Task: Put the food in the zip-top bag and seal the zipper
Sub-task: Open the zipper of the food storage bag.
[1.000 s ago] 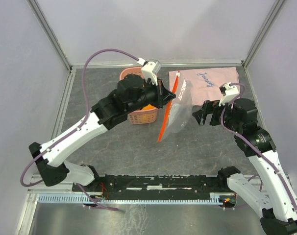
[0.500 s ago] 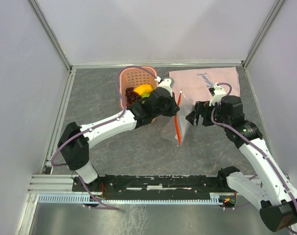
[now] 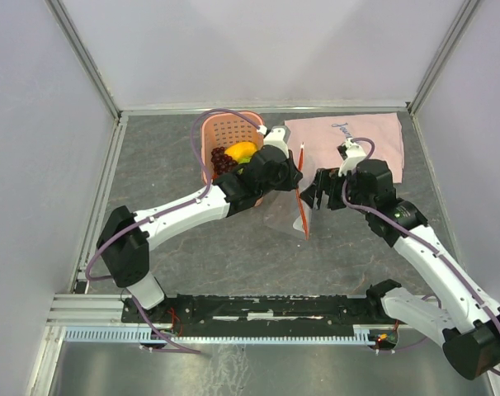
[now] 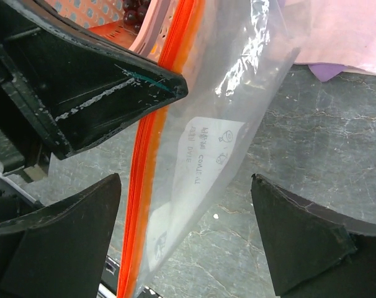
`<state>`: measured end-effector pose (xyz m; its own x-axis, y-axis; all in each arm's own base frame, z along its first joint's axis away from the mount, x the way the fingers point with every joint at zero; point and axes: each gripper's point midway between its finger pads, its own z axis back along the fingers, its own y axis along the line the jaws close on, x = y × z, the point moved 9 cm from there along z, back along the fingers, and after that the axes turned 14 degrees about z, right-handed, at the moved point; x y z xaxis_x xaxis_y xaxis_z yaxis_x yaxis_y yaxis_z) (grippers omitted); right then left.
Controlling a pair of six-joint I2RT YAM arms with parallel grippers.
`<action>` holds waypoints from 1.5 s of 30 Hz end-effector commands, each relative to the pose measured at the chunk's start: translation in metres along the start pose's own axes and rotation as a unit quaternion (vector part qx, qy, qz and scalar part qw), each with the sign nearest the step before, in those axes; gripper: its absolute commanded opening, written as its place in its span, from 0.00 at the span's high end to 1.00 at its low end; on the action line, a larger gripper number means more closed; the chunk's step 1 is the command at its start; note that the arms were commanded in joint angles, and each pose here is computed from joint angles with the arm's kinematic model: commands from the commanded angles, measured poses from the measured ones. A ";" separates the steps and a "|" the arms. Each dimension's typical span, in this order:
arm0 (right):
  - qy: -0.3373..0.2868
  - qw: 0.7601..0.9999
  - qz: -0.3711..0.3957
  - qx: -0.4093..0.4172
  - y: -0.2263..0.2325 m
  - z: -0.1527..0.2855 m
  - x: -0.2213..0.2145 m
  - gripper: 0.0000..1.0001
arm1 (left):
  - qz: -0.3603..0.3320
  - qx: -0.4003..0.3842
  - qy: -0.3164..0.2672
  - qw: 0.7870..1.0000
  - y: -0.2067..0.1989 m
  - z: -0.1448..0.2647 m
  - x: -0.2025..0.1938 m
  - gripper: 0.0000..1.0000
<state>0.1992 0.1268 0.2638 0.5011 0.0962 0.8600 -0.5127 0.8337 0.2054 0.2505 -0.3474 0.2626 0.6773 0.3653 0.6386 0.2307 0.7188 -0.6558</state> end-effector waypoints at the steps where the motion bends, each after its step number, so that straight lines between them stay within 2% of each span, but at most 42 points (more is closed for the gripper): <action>1: -0.034 0.999 0.013 -0.013 0.001 -0.002 0.018 0.07 | 0.042 -0.062 -0.054 0.996 -0.032 0.019 0.029 0.97; 16: -0.025 0.999 0.024 -0.020 0.003 -0.009 0.014 0.12 | 0.065 -0.073 -0.066 0.993 -0.034 0.023 0.031 0.97; 30: -0.071 0.997 0.003 -0.014 0.008 -0.003 0.026 0.09 | 0.074 -0.056 -0.075 0.993 -0.026 0.018 0.028 0.97; 45: -0.058 0.998 -0.002 -0.010 0.007 -0.015 0.022 0.09 | 0.077 -0.057 -0.072 0.993 -0.027 0.017 0.026 0.97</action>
<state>0.2121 0.1390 0.2659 0.4653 0.0611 0.8830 -0.4896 0.8489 0.1992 0.2504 -0.3468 0.2807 0.6437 0.4710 0.6031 0.2095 0.6496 -0.7309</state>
